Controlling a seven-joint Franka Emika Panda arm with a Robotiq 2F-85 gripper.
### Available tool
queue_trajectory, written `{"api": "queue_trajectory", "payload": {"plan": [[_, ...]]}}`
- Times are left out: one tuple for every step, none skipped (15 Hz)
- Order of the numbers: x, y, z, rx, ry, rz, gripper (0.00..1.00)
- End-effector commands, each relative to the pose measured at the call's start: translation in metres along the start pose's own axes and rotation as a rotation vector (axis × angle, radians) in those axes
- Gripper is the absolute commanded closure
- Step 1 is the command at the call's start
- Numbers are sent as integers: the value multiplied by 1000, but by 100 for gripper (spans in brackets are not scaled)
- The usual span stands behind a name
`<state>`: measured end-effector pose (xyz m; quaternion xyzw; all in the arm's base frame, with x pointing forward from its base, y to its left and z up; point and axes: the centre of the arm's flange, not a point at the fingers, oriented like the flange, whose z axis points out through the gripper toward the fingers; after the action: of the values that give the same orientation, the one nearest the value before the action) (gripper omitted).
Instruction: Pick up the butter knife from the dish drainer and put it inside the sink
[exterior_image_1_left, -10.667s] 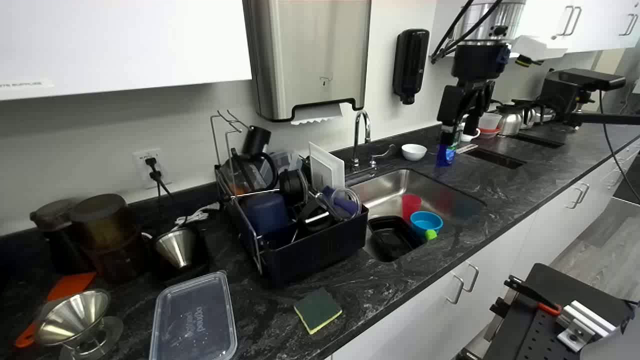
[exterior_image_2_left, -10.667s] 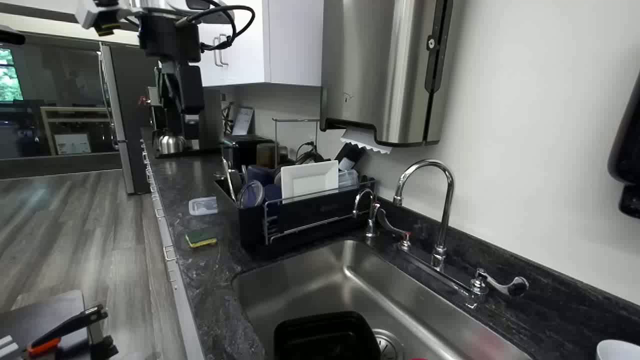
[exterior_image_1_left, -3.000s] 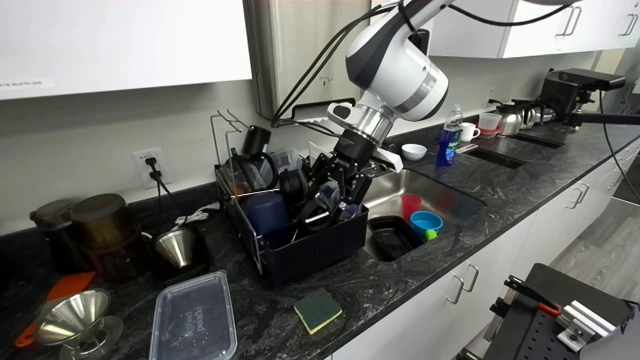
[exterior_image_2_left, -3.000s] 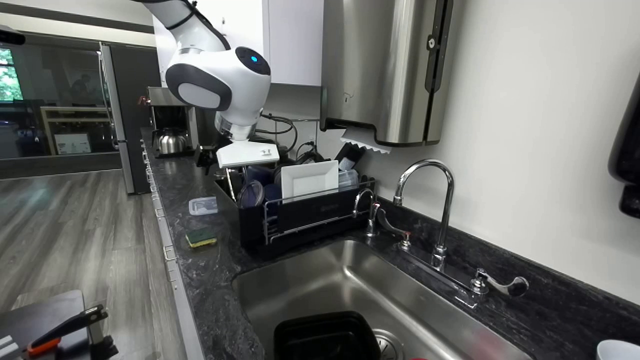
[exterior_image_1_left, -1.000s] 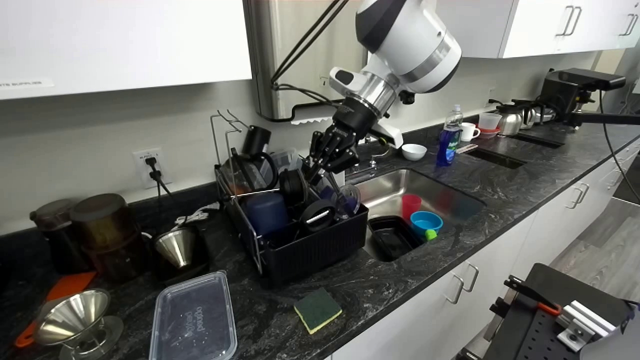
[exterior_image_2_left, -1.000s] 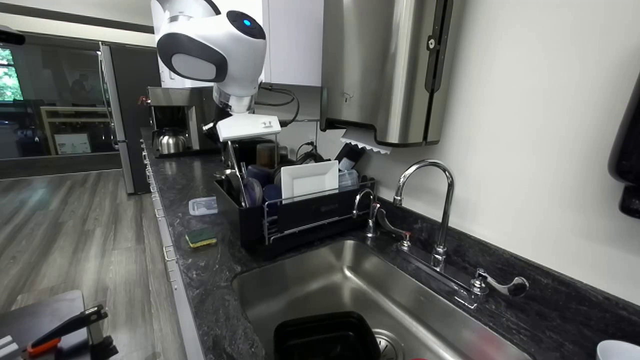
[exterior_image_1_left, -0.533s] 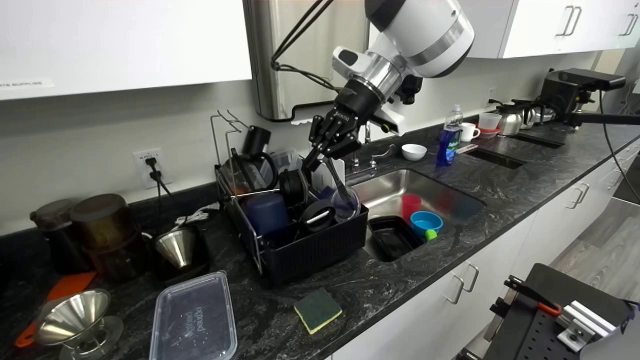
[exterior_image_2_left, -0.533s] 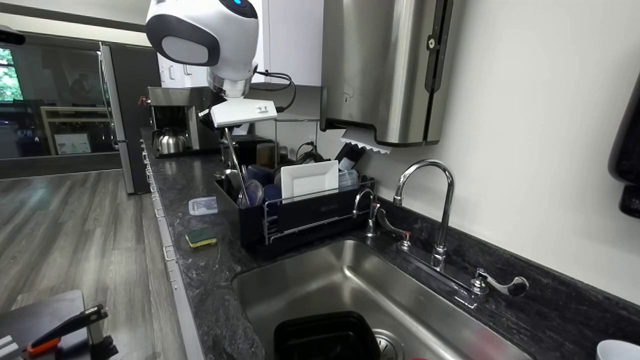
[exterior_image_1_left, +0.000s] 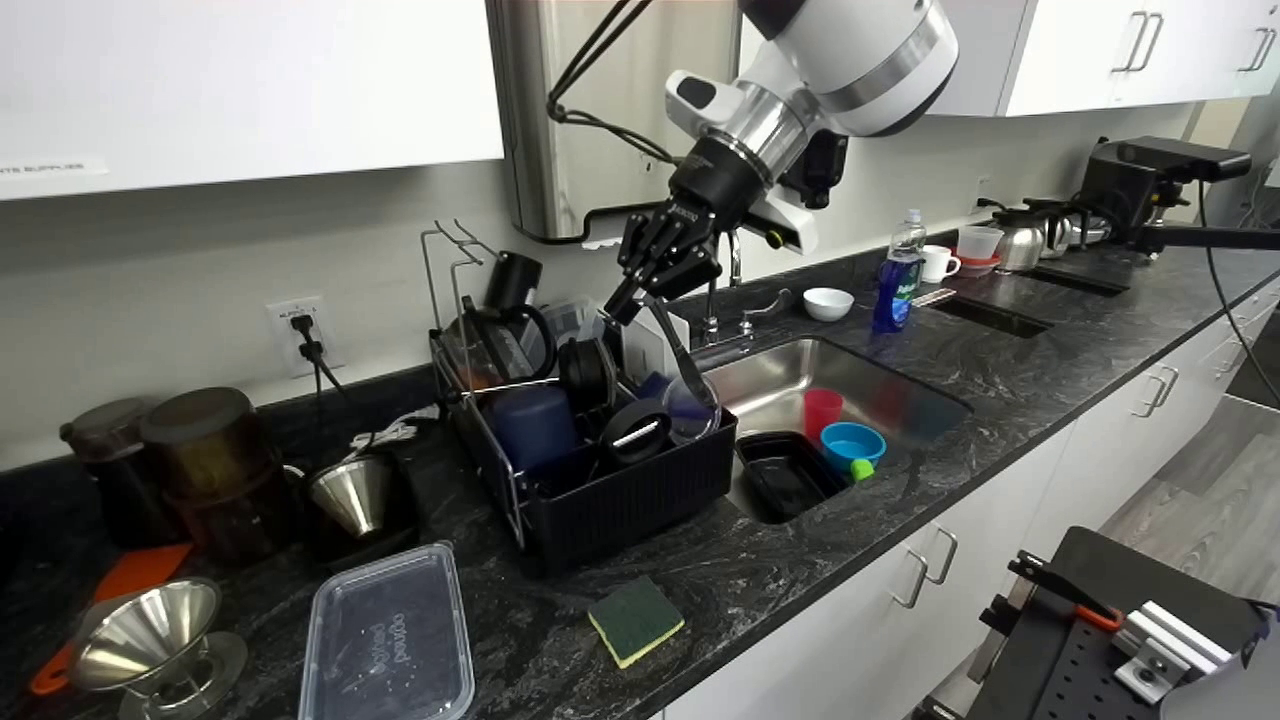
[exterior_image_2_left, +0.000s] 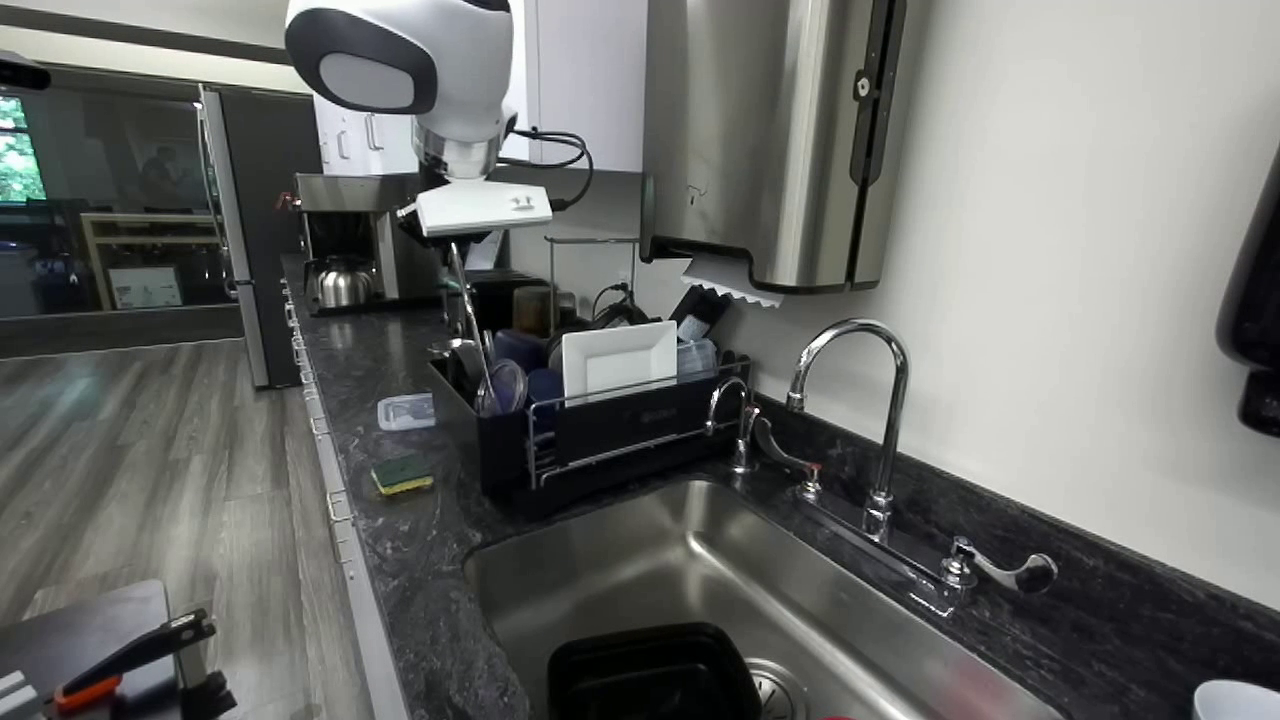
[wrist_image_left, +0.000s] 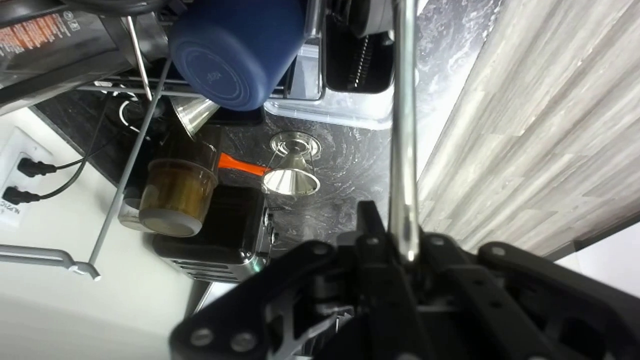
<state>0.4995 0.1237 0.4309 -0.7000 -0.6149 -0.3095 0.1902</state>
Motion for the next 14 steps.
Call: {"api": "queue_trajectory", "payload": {"plan": [[7, 1, -9, -11, -26, 1, 98], [7, 1, -11, -15, -40, -7, 98], [6, 4, -13, -22, -60, -12, 98], [5, 6, -15, -26, -79, -16, 98], [2, 11, -18, -32, -103, -16, 98], [-1, 14, -22, -40, -125, -15, 98], [-5, 18, -26, -49, -146, -14, 98], [-8, 21, -30, -56, -165, -12, 98], [-11, 23, -34, -64, -183, -10, 98], [-13, 25, -37, -71, -198, -9, 98], [-16, 27, -40, -77, -215, -7, 98], [-20, 29, -42, -84, -230, -6, 98], [-23, 30, -43, -90, -246, -4, 98], [-27, 32, -46, -96, -261, 1, 98]]}}
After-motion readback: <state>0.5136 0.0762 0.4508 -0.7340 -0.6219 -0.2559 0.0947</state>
